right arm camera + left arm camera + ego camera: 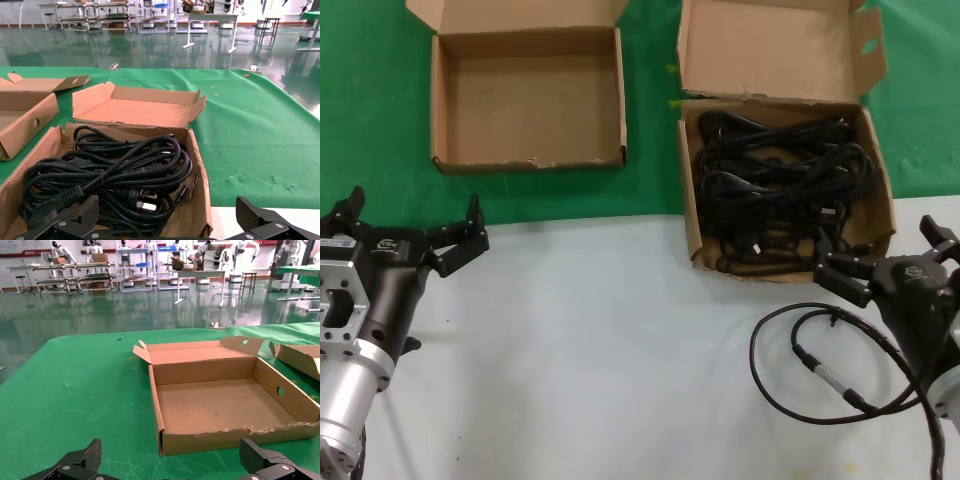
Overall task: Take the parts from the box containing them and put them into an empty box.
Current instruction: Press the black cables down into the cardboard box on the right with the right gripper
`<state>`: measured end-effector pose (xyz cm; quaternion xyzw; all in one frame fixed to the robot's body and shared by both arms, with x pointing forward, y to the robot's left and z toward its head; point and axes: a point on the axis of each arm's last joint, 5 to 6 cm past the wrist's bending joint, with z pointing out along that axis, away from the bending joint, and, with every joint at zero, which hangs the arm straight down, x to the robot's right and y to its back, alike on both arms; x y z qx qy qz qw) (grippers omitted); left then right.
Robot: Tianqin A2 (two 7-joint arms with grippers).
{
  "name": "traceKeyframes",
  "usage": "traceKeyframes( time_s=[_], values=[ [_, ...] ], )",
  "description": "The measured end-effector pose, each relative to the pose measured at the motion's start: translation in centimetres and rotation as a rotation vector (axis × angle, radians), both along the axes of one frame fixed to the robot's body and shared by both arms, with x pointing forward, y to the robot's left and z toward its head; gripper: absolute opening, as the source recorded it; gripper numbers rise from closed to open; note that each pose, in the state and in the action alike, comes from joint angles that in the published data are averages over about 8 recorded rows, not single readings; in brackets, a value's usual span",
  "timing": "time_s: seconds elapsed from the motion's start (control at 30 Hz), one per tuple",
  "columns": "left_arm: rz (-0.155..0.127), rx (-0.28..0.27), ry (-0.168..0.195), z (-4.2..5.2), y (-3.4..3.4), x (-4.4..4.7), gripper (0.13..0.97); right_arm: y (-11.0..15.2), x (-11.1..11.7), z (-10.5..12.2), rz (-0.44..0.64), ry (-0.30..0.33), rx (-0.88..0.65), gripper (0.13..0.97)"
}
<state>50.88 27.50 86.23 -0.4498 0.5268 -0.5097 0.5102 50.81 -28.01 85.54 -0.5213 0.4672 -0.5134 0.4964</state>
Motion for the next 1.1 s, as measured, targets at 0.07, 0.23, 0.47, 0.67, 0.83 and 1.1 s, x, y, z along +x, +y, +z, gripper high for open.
traceKeyframes(
  time_s=[0.07,0.23,0.47,0.67,0.83,1.1],
  values=[
    [0.000,0.000,0.000,0.00,0.00,0.00,0.966,0.00,0.00,0.00,0.000,0.000,0.000,0.966],
    [0.000,0.000,0.000,0.00,0.00,0.00,0.966,0.00,0.00,0.00,0.000,0.000,0.000,0.966],
    [0.000,0.000,0.000,0.00,0.00,0.00,0.966,0.00,0.00,0.00,0.000,0.000,0.000,0.966],
    [0.000,0.000,0.000,0.00,0.00,0.00,0.954,0.00,0.00,0.00,0.000,0.000,0.000,0.966],
    [0.000,0.000,0.000,0.00,0.00,0.00,0.942,0.00,0.00,0.00,0.000,0.000,0.000,0.966],
    [0.000,0.000,0.000,0.00,0.00,0.00,0.853,0.00,0.00,0.00,0.000,0.000,0.000,0.966]
  ],
)
